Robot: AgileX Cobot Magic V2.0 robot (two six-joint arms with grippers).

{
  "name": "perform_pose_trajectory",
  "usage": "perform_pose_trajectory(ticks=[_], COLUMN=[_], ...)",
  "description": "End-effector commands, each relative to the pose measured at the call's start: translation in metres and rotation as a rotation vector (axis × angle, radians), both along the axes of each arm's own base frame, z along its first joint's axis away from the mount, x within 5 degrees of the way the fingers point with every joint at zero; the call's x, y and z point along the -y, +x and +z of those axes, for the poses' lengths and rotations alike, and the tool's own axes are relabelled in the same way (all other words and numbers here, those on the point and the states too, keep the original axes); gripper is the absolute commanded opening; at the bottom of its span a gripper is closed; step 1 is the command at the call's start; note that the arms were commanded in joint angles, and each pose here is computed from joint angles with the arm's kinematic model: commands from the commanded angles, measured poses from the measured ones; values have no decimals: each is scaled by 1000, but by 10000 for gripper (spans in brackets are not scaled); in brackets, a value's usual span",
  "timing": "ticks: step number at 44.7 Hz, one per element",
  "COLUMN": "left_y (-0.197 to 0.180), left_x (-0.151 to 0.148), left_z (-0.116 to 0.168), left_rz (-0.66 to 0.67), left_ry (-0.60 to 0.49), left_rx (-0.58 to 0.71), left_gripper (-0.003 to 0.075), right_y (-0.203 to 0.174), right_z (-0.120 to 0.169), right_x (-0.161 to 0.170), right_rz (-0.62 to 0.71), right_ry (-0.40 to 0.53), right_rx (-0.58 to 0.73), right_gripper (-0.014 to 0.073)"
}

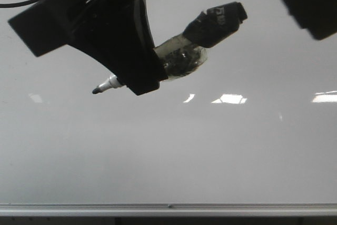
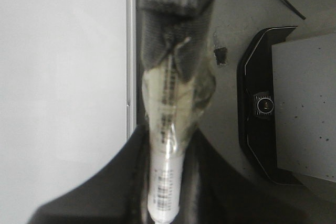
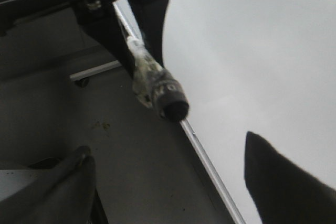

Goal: Write number 4 on whiteboard

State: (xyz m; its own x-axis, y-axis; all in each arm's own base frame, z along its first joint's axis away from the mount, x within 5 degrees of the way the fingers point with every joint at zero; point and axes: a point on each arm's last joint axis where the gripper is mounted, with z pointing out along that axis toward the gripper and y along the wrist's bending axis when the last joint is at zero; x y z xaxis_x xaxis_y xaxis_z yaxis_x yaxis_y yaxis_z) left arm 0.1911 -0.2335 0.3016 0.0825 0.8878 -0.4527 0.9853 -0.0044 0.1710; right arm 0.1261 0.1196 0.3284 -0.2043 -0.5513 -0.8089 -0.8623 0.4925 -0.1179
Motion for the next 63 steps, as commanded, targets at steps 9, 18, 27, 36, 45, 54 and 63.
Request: perform_pose_trajectory(ticks=[9,18,27,36,45,54,63], left_y=[-2,-2,-2,-2,-3,-3,-3], left_x=[2,2,2,3,3,5,6], left_z=[24,24,25,25,25,26,27], left_rz=[6,7,7,9,10,24,33], left_ry=[-107,-108,-109,-114,-120,-148,-161], left_rx=[72,74,75,71,67,48,56], left_gripper=[-20,-20,-20,-20,-4,316,681], right_y=[28,38,42,47,47,47,51], right_z=[14,9,5,2,0,-1,-4], right_x=[-37,-45,-47,-50,-50,-49,-36], right_rz=[69,67,62,52,54,58,25], right_ry=[14,-2,-10,-14,-18,-33,-59], right_rx=[50,32,22,20,15,13,-38], right_gripper=[596,498,326,111,-66,-69,-69])
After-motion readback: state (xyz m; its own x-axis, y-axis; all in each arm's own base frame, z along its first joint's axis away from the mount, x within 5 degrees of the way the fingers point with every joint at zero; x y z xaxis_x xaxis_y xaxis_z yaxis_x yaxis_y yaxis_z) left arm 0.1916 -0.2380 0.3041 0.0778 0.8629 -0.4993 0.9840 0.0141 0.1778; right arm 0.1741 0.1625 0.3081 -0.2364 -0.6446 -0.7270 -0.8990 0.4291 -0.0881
